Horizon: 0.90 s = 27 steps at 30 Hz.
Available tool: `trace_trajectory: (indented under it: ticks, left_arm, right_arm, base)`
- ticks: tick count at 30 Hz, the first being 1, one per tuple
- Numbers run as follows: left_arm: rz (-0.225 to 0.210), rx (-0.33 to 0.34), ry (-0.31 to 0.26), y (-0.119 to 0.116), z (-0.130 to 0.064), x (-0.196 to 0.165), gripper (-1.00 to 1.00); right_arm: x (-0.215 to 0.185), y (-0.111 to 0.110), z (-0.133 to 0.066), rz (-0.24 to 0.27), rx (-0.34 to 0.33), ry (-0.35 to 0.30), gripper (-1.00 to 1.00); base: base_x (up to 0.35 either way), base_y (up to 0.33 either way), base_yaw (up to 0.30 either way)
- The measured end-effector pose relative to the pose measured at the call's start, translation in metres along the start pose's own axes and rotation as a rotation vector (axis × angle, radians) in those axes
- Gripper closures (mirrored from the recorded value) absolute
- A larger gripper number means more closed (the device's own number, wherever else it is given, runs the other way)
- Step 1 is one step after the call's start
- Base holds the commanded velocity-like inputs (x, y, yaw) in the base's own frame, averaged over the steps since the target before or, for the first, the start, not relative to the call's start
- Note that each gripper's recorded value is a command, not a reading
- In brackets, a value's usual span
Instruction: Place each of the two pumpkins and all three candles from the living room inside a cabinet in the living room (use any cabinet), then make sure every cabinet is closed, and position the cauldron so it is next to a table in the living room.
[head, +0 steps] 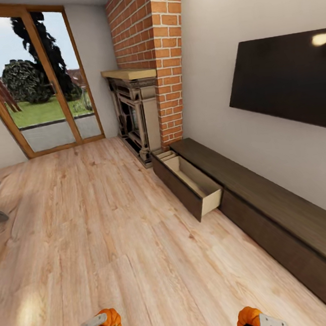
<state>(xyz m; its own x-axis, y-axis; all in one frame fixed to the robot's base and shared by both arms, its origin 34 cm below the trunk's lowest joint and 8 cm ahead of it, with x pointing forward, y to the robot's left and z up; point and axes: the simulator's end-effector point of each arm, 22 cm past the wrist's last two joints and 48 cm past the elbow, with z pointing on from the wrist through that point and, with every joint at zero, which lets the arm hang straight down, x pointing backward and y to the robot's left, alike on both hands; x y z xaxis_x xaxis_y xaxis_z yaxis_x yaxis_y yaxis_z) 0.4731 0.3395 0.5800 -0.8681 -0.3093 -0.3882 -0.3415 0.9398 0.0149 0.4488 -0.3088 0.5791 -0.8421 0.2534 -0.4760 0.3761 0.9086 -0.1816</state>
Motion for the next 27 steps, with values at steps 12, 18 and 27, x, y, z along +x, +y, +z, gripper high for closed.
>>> trace_trajectory:
  ticks: [12, 18, 27]
  left_arm:
    - [-0.003, 0.000, 0.000, 0.0002, -0.0002, 0.0000, 1.00]
    - [-0.003, 0.000, 0.000, 0.0001, -0.0001, 0.0001, 1.00]
    - [-0.005, 0.000, 0.000, 0.0001, -0.0001, 0.0002, 1.00]
  right_arm:
    - [-0.0057, 0.0056, -0.0003, -0.060, -0.025, -0.026, 1.00]
    - [-0.0065, 0.0071, -0.0002, -0.079, -0.032, -0.029, 1.00]
    - [-0.0074, 0.0082, -0.0004, -0.076, -0.035, -0.033, 1.00]
  base:
    - [0.285, 0.063, 0.008]
    - [0.243, 0.212, 0.000]
    - [0.211, 0.231, 0.020]
